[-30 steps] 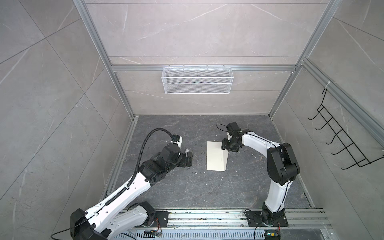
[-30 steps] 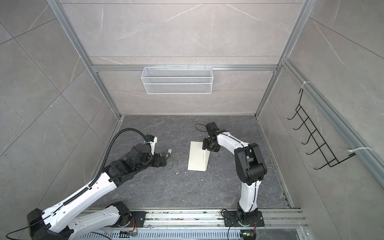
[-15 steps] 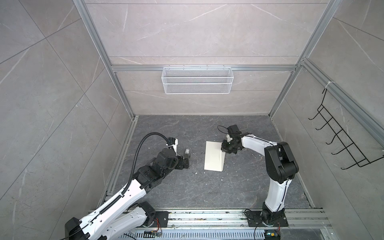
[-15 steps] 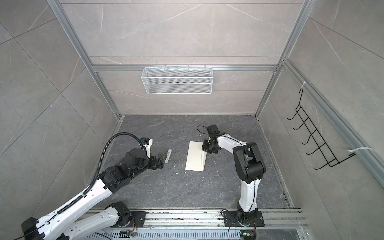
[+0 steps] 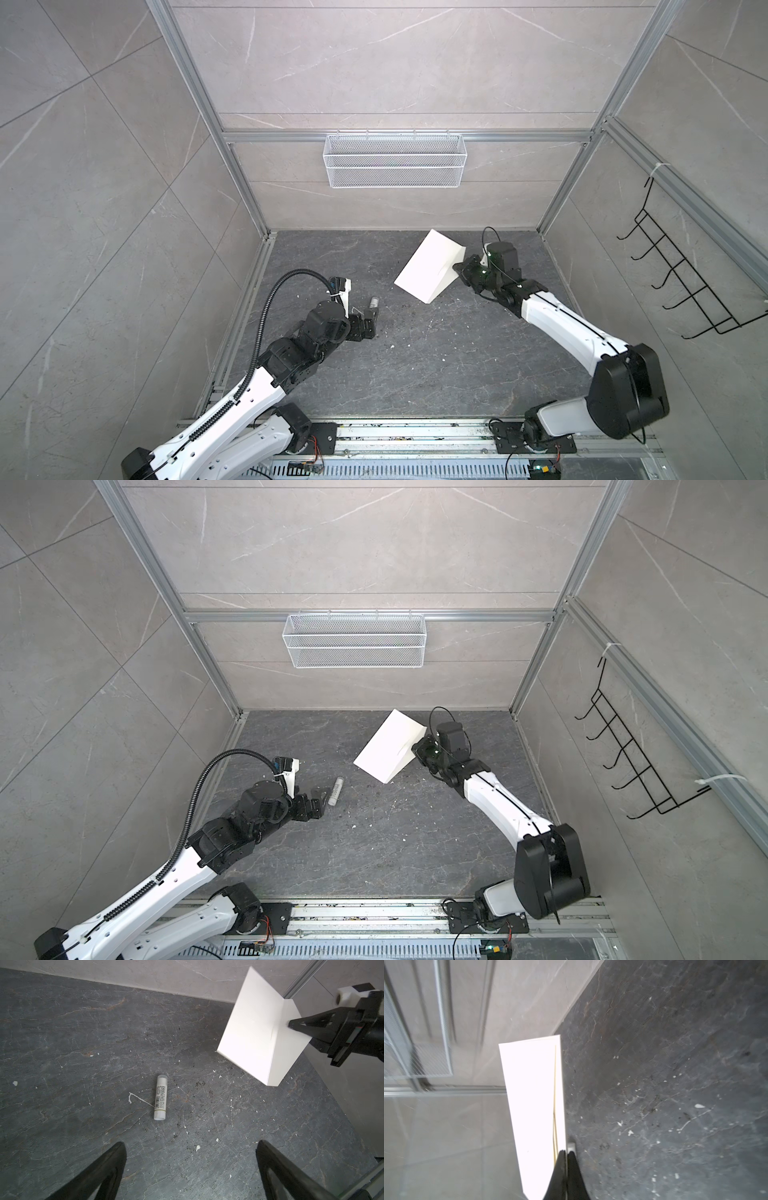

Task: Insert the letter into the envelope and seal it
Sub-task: 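Move the left gripper toward the white glue stick while the right gripper withdraws, then lower the left gripper and grasp the white glue stick upright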

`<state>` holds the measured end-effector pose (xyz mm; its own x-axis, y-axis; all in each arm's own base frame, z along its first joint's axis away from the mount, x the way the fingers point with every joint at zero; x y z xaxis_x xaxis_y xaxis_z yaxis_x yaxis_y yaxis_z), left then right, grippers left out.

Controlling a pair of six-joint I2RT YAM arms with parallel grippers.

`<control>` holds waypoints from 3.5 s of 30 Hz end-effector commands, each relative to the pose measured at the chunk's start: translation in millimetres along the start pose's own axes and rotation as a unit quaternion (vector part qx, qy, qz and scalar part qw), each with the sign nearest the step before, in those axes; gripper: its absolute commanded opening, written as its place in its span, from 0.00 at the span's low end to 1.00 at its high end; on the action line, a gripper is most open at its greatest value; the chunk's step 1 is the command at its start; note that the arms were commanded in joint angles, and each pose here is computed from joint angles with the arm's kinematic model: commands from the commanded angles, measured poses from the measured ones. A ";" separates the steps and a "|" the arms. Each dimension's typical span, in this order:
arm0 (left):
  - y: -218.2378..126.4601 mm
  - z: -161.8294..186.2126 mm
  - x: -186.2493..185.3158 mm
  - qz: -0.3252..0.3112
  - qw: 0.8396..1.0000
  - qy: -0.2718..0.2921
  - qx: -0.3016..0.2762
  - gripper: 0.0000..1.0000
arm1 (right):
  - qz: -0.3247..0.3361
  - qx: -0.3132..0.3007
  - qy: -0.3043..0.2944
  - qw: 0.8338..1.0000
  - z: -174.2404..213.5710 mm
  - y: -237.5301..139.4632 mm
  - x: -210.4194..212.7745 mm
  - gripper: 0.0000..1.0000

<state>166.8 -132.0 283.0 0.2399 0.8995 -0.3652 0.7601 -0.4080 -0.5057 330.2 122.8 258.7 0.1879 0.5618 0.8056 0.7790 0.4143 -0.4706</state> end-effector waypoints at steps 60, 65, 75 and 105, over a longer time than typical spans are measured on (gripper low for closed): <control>8.2 -8.2 -10.1 -0.012 0.997 0.032 0.064 1.00 | 0.182 -0.263 0.129 0.939 147.3 -6.5 -55.7 0.88; 11.5 -9.5 -9.1 -0.022 0.997 0.034 0.068 1.00 | 0.185 -0.248 -0.014 0.951 123.6 -36.8 -32.9 0.99; 31.3 -7.5 -8.2 -0.040 0.994 0.029 0.094 1.00 | 0.149 -0.094 -0.333 0.926 77.8 -66.2 26.0 0.99; 165.4 2.3 23.9 -0.109 0.955 0.038 0.273 0.73 | 0.078 0.107 -0.403 0.906 72.1 -35.6 -11.7 0.99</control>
<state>286.1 -175.9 189.0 0.1243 0.9772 -0.1719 0.3810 -0.2070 -0.9011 257.7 155.8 233.5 -0.2829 0.9330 0.2223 0.6080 0.3537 -0.7108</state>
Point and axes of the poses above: each gripper's point midway between its finger pads, its own y axis out along the fingers, its own x axis along the line the jaws close on, z = x × y, the point moved 10 cm from there along -y, back along the fingers, and after that the axes turned 5 degrees about -y, right-handed, at the moved point
